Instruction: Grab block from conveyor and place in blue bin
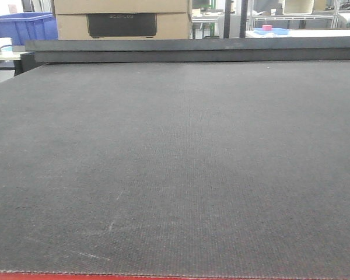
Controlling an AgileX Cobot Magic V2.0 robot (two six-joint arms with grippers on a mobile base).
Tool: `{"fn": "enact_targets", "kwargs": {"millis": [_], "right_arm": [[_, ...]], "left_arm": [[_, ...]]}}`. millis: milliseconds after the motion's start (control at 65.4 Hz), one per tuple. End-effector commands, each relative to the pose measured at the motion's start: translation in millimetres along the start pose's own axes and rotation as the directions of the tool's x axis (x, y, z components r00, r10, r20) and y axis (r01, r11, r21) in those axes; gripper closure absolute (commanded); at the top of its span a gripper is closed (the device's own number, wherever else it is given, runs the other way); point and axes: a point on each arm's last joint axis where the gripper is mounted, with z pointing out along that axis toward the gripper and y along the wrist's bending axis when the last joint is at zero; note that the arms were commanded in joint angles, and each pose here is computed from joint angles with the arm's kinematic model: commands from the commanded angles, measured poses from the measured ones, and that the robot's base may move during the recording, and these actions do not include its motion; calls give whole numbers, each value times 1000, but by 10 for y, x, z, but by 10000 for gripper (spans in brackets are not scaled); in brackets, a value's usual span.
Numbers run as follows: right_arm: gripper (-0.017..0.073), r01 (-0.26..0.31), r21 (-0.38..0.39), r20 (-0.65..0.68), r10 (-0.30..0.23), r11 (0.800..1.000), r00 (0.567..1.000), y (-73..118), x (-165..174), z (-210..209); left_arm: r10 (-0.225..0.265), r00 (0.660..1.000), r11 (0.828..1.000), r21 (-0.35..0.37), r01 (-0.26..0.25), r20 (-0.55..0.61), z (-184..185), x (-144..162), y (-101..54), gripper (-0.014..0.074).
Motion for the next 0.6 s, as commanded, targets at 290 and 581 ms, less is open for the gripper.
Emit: {"fn": "enact_targets", "kwargs": {"millis": [290,581], "right_arm": [[721,-38,-153,228,73,988,971,140,-131,-416],[721,-34,-142,376,86,989,923,115,-248,-515]], "left_arm": [[143,945,989,-65,-130,294,-800,-216,40,704],[130,953,991,-78,-112,273,-1173,-76,59,704]]}}
